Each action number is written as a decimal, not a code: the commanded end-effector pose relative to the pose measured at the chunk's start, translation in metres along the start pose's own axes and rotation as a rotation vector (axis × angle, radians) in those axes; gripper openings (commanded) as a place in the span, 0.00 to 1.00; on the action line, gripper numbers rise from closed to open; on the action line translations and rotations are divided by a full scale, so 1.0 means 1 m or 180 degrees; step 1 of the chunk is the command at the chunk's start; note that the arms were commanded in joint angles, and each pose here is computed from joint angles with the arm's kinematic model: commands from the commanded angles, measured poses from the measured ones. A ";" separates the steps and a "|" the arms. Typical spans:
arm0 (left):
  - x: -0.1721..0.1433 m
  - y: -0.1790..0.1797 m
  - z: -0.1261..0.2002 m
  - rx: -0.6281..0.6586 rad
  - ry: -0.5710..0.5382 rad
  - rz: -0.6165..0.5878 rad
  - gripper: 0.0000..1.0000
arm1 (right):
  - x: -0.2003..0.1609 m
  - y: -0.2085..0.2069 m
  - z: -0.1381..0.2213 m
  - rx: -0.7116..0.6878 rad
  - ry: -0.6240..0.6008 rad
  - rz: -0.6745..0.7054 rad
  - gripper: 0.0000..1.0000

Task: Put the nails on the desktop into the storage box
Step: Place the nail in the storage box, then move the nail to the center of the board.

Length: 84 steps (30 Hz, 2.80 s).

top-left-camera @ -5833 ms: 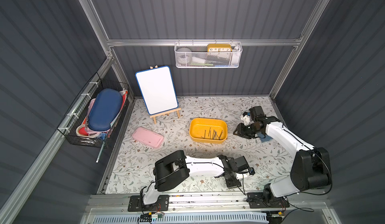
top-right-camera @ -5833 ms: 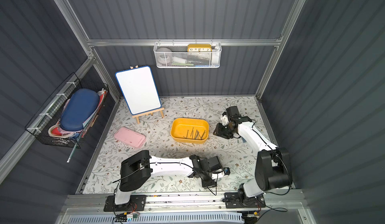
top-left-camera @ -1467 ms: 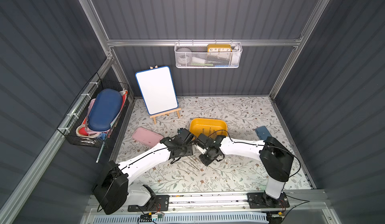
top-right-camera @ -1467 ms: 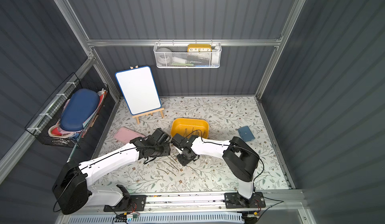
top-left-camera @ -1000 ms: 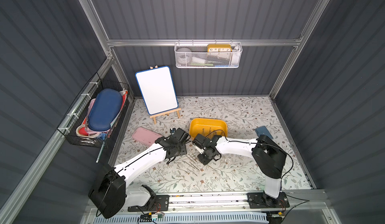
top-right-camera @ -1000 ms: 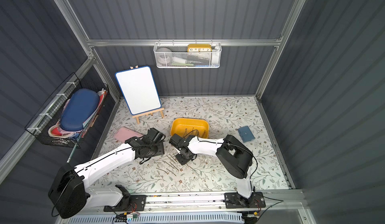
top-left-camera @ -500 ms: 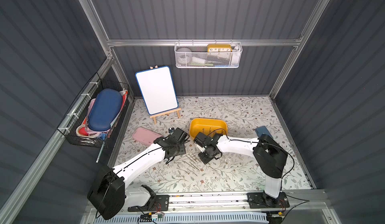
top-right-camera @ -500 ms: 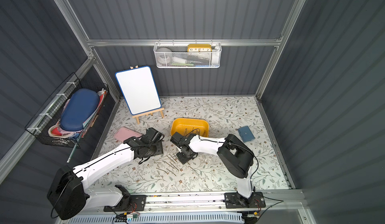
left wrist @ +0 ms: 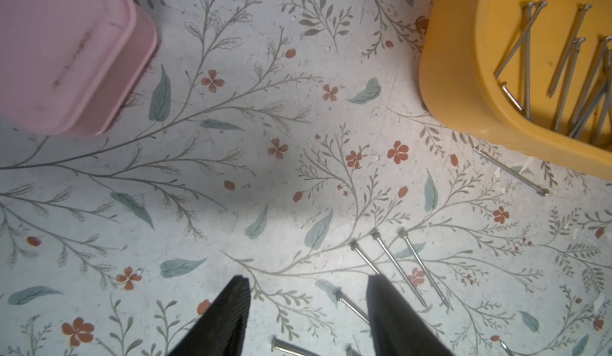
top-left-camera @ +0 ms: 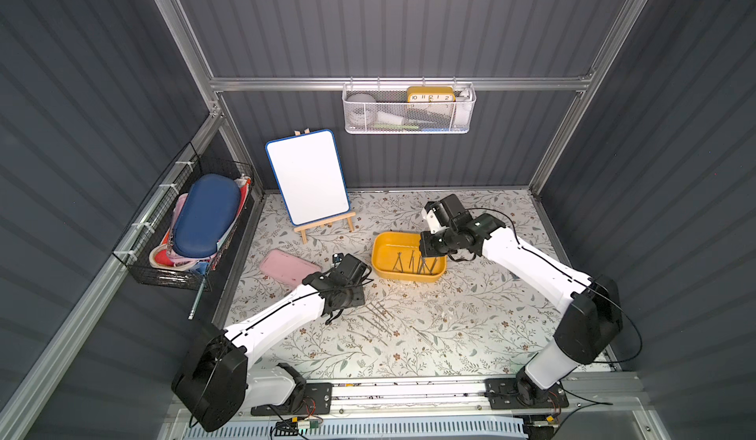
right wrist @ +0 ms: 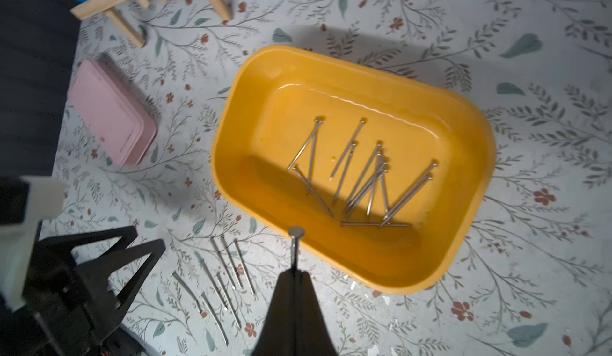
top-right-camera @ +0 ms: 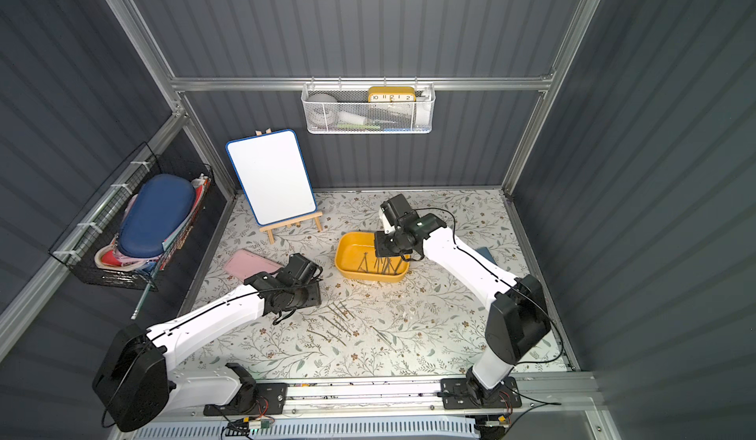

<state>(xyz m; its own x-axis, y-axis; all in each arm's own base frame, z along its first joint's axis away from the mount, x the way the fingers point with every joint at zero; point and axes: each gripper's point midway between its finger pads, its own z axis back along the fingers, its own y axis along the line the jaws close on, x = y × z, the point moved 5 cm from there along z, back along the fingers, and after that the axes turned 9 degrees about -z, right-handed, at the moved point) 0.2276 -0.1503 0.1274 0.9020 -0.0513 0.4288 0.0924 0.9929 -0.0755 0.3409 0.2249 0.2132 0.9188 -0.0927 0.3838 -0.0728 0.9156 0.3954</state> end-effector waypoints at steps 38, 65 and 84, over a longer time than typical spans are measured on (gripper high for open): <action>-0.067 -0.185 0.041 -0.1680 -0.0152 -0.3301 0.62 | 0.001 -0.065 0.006 -0.0061 -0.0001 -0.0382 0.31; -0.093 -0.200 -0.015 -0.1082 0.0134 -0.3367 0.60 | -0.121 -0.108 0.021 -0.0131 0.0526 -0.0373 0.31; -0.106 -0.196 -0.055 -0.0853 0.0378 -0.3505 0.55 | -0.123 -0.110 0.016 -0.0162 0.0599 -0.0350 0.31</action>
<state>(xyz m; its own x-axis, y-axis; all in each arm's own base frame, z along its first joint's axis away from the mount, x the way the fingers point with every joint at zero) 0.1330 -0.3539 0.0660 0.2957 -0.8847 0.3603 0.9366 0.3428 0.0728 0.2314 0.1309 0.1408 0.9738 -0.1282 0.1879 0.0441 0.9167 0.3972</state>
